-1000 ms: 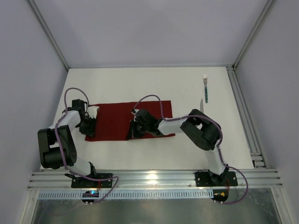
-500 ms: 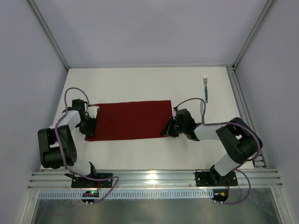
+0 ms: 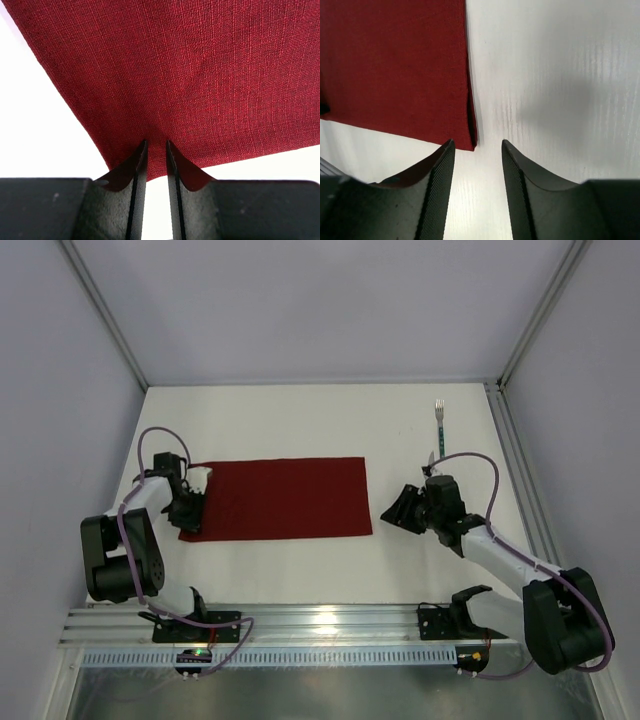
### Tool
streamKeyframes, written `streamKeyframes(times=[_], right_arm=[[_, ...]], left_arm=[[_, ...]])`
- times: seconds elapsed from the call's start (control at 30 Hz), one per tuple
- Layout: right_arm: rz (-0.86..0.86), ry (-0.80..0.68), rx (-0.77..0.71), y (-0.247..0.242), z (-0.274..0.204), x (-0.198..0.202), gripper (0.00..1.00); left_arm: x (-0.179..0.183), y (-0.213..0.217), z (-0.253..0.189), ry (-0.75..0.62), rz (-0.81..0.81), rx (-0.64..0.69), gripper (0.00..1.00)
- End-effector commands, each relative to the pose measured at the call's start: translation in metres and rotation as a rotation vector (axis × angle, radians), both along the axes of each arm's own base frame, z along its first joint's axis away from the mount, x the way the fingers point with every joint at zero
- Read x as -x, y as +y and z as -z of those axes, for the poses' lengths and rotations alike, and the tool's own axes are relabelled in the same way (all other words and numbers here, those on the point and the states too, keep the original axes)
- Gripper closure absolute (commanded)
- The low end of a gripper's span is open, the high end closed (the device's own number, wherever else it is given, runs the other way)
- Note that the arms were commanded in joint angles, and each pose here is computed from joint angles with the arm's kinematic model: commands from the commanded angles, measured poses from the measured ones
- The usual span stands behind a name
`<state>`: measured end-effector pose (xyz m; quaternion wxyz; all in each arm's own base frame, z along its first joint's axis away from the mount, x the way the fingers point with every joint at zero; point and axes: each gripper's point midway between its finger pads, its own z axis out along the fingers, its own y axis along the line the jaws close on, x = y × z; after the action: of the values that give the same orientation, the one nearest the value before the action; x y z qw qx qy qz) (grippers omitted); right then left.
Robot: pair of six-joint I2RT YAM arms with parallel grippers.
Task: Fold the napkin into a case and place the utensils inside
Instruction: Smooth out the rectangle-folded napkin, then fold the rectangle-folded napkin into the folded napkin.
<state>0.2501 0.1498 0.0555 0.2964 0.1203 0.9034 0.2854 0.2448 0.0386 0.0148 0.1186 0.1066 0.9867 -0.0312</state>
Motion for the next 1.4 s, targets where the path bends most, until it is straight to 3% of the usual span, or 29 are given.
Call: streamKeyframes(times=[0.0, 0.17, 0.3, 0.57, 0.77, 1.2, 1.37], right_arm=[[-0.005, 0.035, -0.04, 0.006, -0.002, 0.002, 0.52], [-0.006, 0.049, -0.126, 0.021, 0.005, -0.004, 0.48], [-0.035, 0.115, -0.11, 0.029, 0.025, 0.001, 0.48], [-0.059, 0.17, -0.117, 0.035, 0.043, 0.02, 0.61], [-0.067, 0.201, -0.113, 0.036, 0.053, 0.028, 0.62], [-0.072, 0.147, -0.119, 0.042, 0.041, 0.01, 0.96], [-0.088, 0.095, -0.011, 0.027, 0.024, 0.008, 0.96]], left_arm=[[-0.005, 0.008, -0.004, -0.038, 0.008, -0.038, 0.77], [-0.007, 0.007, -0.008, -0.048, 0.006, -0.031, 0.76], [-0.009, 0.006, -0.01, -0.054, 0.007, -0.027, 0.76], [-0.008, 0.005, -0.011, -0.054, 0.009, -0.025, 0.76], [-0.008, 0.005, -0.014, -0.06, 0.013, -0.023, 0.76], [-0.005, 0.001, -0.038, -0.099, 0.048, -0.014, 0.76], [-0.017, -0.018, -0.084, -0.217, 0.068, 0.081, 0.62]])
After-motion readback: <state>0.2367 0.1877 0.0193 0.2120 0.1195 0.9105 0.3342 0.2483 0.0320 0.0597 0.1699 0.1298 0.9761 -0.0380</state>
